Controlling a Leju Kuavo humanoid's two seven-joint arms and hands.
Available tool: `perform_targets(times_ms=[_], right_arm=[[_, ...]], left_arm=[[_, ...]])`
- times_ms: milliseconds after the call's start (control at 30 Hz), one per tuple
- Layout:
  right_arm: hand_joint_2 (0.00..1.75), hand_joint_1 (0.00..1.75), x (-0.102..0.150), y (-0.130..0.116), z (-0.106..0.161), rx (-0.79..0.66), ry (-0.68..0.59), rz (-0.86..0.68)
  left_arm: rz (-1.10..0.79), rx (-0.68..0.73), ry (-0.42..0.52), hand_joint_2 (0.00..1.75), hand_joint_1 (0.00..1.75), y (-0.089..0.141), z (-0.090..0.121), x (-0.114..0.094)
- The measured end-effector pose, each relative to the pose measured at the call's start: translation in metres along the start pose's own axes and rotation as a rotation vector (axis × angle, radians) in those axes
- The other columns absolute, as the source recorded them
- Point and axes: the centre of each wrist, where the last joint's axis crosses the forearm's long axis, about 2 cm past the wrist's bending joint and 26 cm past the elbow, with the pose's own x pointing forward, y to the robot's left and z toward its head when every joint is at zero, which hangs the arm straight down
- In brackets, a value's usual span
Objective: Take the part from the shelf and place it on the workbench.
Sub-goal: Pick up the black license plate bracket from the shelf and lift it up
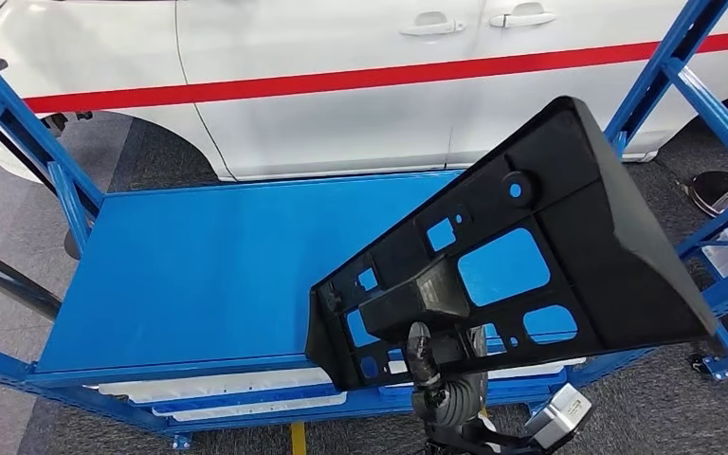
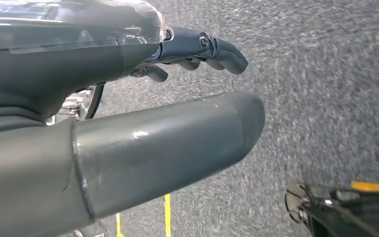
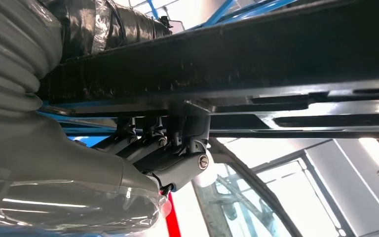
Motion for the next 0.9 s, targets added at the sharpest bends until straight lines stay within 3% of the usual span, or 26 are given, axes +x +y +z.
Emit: perform_targets(times_ms=[900], right_arm=[[1.75,1.75,-0.009,-0.003,0.018,0.149,0.008,-0.107]], left_arm=[[-0.005,-0.018,0.007,0.00,0.00,-0.004,0.000,0.004]])
